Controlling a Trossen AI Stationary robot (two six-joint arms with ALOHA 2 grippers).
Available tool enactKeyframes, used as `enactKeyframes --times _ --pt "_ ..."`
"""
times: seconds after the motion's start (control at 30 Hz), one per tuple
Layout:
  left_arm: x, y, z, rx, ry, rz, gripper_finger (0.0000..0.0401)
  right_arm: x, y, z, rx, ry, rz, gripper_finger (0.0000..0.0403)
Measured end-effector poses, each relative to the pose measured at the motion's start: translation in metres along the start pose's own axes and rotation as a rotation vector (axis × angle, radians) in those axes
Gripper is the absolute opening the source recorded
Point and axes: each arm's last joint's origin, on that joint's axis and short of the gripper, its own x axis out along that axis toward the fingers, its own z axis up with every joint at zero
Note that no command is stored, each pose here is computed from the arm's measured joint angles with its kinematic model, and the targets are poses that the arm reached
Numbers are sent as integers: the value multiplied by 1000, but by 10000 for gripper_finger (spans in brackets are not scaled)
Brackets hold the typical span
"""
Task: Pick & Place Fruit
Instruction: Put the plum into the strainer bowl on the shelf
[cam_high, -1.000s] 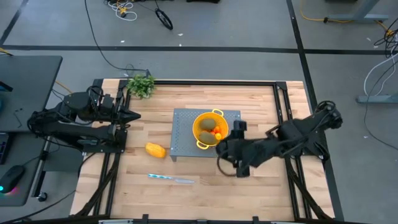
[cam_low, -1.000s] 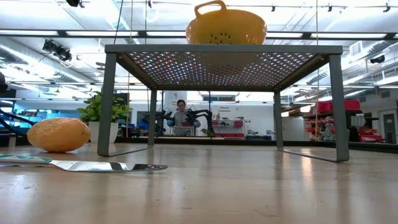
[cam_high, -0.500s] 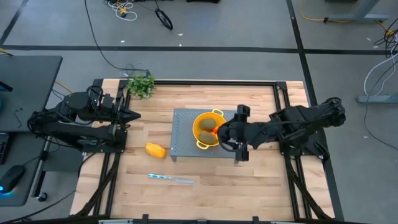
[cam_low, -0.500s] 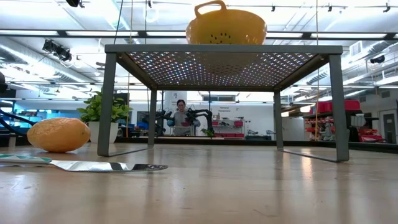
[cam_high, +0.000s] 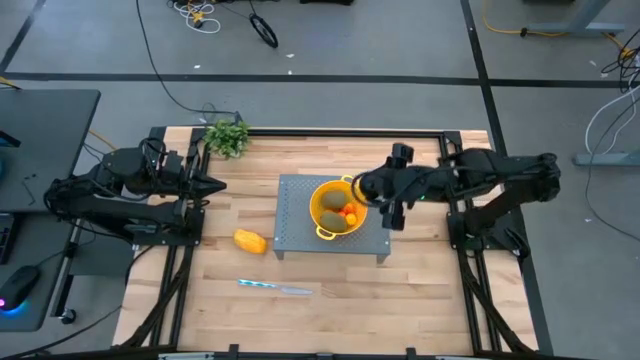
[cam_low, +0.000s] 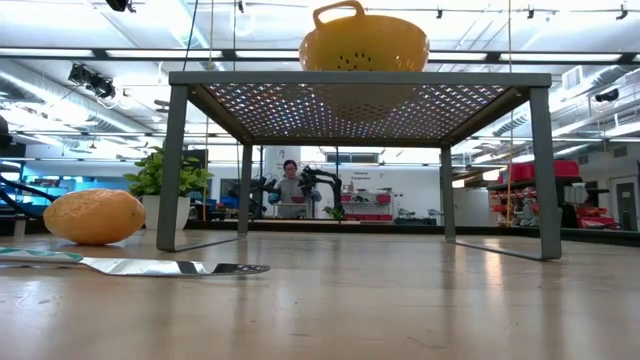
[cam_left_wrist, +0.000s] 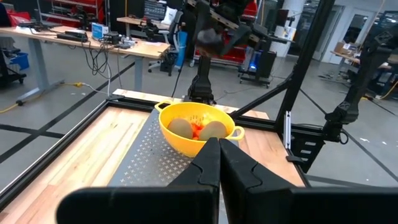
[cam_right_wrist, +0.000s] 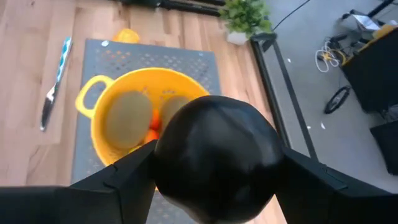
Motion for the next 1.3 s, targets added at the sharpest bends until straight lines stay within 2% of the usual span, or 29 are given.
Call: enactKeyframes --times 0.37,0.57,0.77,1.0,1.13,1.3 --pt "0 1 0 0 -4 22 2 -38 -37 -14 79 -86 -51 277" --pt "0 1 0 0 -7 37 2 -58 -47 -23 103 -135 -49 277" --pt "0 2 0 1 -13 75 2 -69 -52 -32 97 -121 -49 277" --pt "0 3 1 0 -18 101 8 -56 -46 -45 104 -91 -39 277" --pt "0 3 0 -4 -17 102 9 -36 -36 -59 141 -43 12 277" --pt "0 3 0 -6 -17 103 10 -2 -19 -78 165 -51 89 277"
